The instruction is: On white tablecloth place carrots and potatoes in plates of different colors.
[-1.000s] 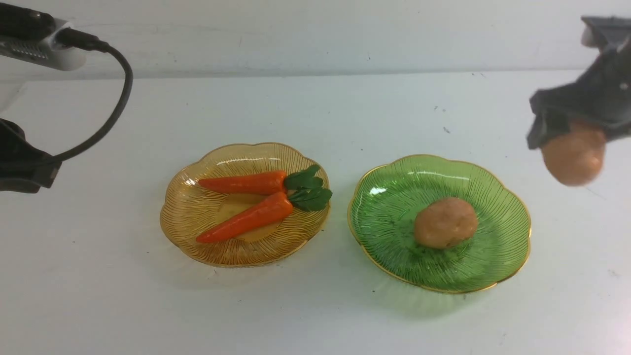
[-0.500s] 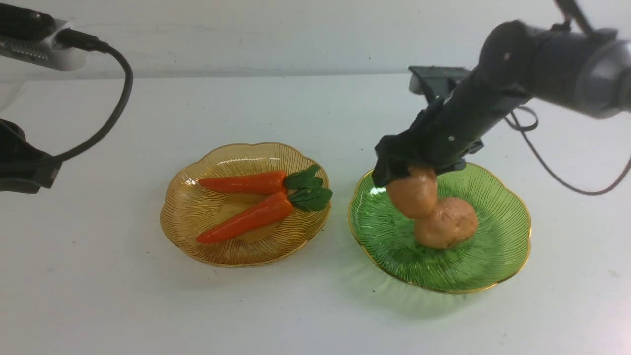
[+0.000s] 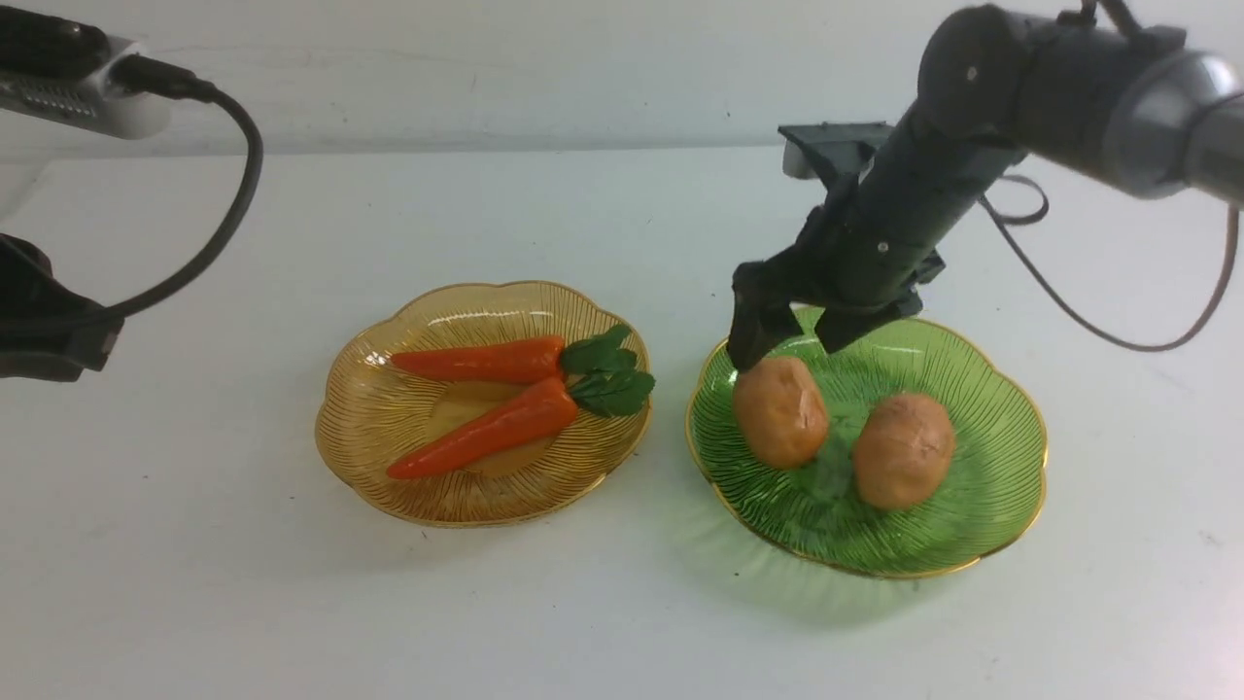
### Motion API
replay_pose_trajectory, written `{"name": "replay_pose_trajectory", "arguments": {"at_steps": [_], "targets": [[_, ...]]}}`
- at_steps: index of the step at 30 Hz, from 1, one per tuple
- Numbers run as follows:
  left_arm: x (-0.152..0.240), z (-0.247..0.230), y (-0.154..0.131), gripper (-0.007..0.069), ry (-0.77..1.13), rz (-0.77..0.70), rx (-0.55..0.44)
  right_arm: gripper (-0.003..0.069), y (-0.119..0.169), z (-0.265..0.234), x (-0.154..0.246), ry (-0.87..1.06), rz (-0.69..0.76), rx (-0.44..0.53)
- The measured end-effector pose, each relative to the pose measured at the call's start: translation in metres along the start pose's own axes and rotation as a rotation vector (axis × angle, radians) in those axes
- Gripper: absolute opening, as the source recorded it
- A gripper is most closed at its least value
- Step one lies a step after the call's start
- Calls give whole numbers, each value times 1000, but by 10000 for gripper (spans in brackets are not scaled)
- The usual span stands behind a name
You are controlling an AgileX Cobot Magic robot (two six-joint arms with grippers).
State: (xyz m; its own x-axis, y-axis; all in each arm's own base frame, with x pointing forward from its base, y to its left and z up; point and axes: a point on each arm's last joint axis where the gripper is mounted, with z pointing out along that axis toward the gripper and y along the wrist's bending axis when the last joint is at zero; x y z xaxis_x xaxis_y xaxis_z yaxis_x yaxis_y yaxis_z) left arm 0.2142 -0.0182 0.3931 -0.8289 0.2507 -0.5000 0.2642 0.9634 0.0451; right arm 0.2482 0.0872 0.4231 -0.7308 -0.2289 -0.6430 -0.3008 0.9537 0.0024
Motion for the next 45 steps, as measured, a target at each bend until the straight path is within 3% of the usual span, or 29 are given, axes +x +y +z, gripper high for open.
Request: {"name": "replay_pose_trajectory", "arguments": {"at_steps": [3,6,8,15,20,21,22,45], "targets": [[0,0,0,0,0,1,-2,-16,-3,-48,68,-247,42,-10],[0,0,0,0,0,1,-2,-15,-3,-49,129,-471,64,-53],[0,0,0,0,0,1,-2,-15,-3,-29,166,-503,61,-63],[0,0,0,0,1,1,-3,-15,-5,-22,206,-664,17,-50],[0,1,0,0,3,1,-2,-15,-7,-63,248,-967,15,-57],[-1,2,1,0,7,1,-4,-15,-8,-72,256,-1021,-14,-128],[0,1,1,0,4,2,-5,-15,-8,-79,257,-1078,18,-60],[-1,5,3,0,18,7,-22,-15,-6,-71,234,-1071,56,-93]]}}
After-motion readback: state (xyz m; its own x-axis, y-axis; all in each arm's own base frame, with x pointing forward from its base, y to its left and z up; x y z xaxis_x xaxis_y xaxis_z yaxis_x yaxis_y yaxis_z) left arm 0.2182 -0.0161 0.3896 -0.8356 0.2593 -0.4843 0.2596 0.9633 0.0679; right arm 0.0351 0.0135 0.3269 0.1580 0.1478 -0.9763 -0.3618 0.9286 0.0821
